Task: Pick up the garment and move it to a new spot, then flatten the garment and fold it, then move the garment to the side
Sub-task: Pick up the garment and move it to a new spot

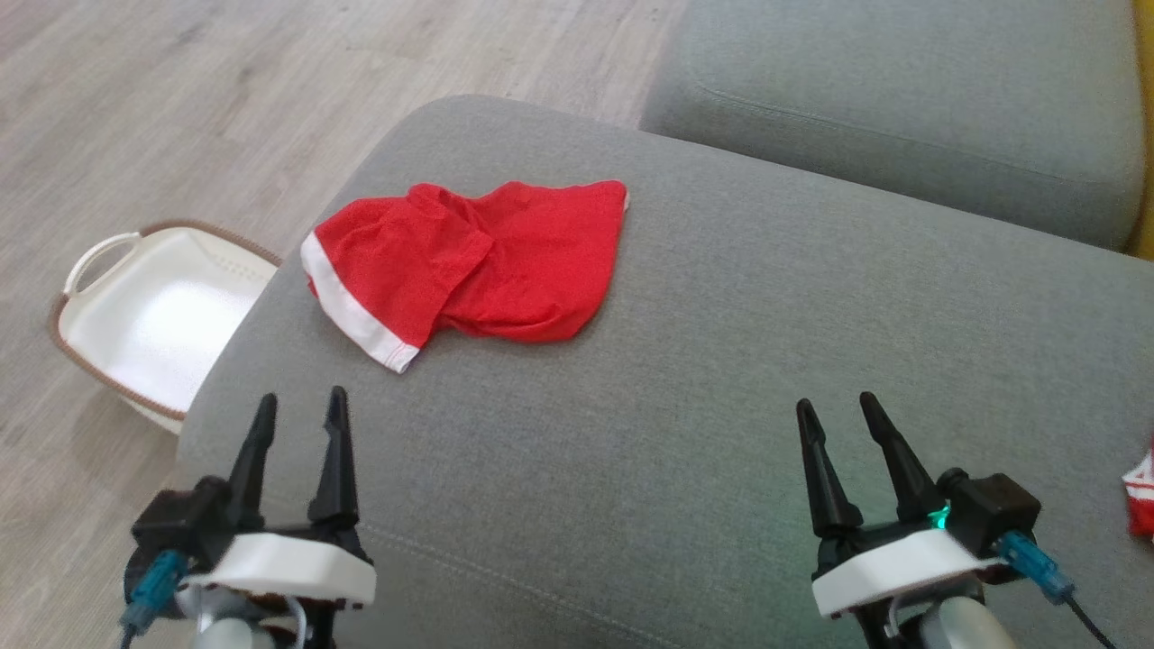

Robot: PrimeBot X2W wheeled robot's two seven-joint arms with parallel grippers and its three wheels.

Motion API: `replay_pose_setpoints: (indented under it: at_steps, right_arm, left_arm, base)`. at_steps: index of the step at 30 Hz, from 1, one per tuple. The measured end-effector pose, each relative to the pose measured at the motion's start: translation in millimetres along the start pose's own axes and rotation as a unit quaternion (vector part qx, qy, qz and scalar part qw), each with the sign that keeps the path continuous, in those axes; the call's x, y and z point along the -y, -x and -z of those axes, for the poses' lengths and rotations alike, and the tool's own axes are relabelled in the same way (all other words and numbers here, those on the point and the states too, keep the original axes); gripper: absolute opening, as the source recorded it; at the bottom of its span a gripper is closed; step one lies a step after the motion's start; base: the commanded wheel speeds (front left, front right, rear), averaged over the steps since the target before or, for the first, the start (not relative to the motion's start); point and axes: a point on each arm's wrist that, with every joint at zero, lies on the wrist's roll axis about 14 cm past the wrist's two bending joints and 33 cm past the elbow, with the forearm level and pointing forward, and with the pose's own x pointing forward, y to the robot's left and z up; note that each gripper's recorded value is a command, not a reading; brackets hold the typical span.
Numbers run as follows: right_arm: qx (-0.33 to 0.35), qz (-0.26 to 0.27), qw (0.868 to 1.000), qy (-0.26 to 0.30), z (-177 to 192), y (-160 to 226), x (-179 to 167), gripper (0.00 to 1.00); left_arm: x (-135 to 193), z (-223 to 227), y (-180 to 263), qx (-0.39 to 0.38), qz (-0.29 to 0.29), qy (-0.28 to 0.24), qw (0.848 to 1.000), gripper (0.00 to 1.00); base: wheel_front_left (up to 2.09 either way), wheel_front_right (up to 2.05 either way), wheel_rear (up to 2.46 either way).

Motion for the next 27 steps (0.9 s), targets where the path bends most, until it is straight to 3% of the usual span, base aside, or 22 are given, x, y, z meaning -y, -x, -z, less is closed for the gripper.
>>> replay_pose_setpoints:
  at_steps: [15, 27]
  right_arm:
    - [-0.022, -0.008, 1.000, -0.010, 17, -6, -2, 1.00]
    - [-0.006, 0.070, 0.997, 0.042, 16, -37, 77, 1.00]
  left_arm:
    - [-28, 0, -2, -0.004, -0.042, -0.012, 0.999, 1.00]
    - [-24, 25, -85, -0.052, -0.009, -0.085, 0.995, 1.00]
  base:
    - [0.00, 0.00, 0.00]
    - [0.00, 0.00, 0.00]
